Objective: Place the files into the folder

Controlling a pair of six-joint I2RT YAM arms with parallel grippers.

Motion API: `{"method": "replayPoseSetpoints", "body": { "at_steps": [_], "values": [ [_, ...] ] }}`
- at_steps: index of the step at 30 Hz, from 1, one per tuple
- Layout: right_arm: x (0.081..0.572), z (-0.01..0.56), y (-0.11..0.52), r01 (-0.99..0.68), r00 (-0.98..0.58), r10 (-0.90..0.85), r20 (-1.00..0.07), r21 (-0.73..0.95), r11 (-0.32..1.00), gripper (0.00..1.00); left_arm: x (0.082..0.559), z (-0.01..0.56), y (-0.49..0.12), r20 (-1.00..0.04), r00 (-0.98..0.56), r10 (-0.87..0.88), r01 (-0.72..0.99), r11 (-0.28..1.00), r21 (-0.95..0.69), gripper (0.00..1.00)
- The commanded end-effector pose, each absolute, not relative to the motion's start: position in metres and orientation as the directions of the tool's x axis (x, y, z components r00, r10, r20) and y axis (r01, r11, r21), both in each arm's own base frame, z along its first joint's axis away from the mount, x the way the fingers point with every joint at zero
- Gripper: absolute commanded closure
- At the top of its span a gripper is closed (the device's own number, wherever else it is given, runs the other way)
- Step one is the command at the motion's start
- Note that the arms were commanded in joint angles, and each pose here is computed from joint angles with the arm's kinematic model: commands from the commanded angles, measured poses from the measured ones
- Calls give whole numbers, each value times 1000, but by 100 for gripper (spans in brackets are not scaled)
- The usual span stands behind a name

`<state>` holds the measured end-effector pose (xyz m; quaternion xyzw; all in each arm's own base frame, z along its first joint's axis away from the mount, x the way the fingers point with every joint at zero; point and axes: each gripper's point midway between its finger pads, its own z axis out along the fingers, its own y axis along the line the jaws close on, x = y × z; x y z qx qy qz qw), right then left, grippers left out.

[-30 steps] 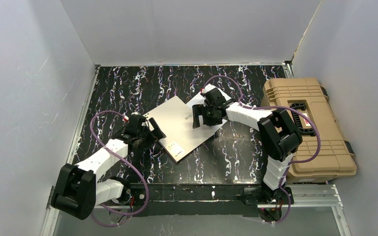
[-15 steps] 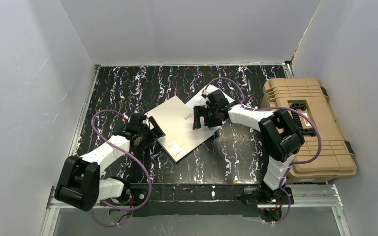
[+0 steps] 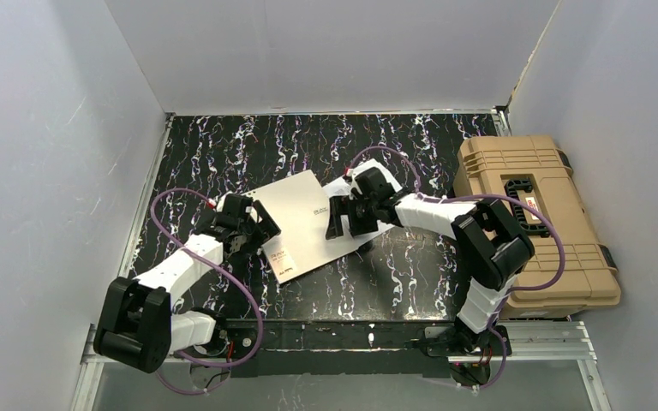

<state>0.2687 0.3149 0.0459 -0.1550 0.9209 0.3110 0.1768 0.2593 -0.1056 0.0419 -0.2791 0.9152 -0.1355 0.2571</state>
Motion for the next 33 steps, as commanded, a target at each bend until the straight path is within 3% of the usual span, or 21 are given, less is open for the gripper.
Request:
{"method": "replayPoseSetpoints", "body": {
  "at_steps": [1, 7, 13, 21, 27, 33],
  "values": [
    [247, 61, 329, -412, -889, -185, -419, 556, 722, 1, 263, 64, -88, -463, -674, -576, -463, 818, -342, 2],
    [223, 63, 350, -451, -878, -230, -419, 566, 691, 1, 258, 91, -70, -511, -659, -552, -487, 831, -270, 2],
    [219, 71, 359, -491, -854, -265, -447, 526, 694, 1, 260, 120, -81, -525, -669, -526, -405, 850, -335, 2],
    [258, 92, 325, -493, -777, -273, -567, 279, 824, 1, 267, 121, -134, -444, -766, -466, -209, 832, -513, 2],
    [286, 94, 301, -449, -729, -305, -613, 92, 889, 1, 272, 101, -153, -371, -823, -431, -194, 826, -529, 2],
    [296, 77, 299, -435, -734, -331, -593, 36, 900, 1, 275, 84, -156, -337, -840, -425, -222, 836, -502, 2]
  ]
}}
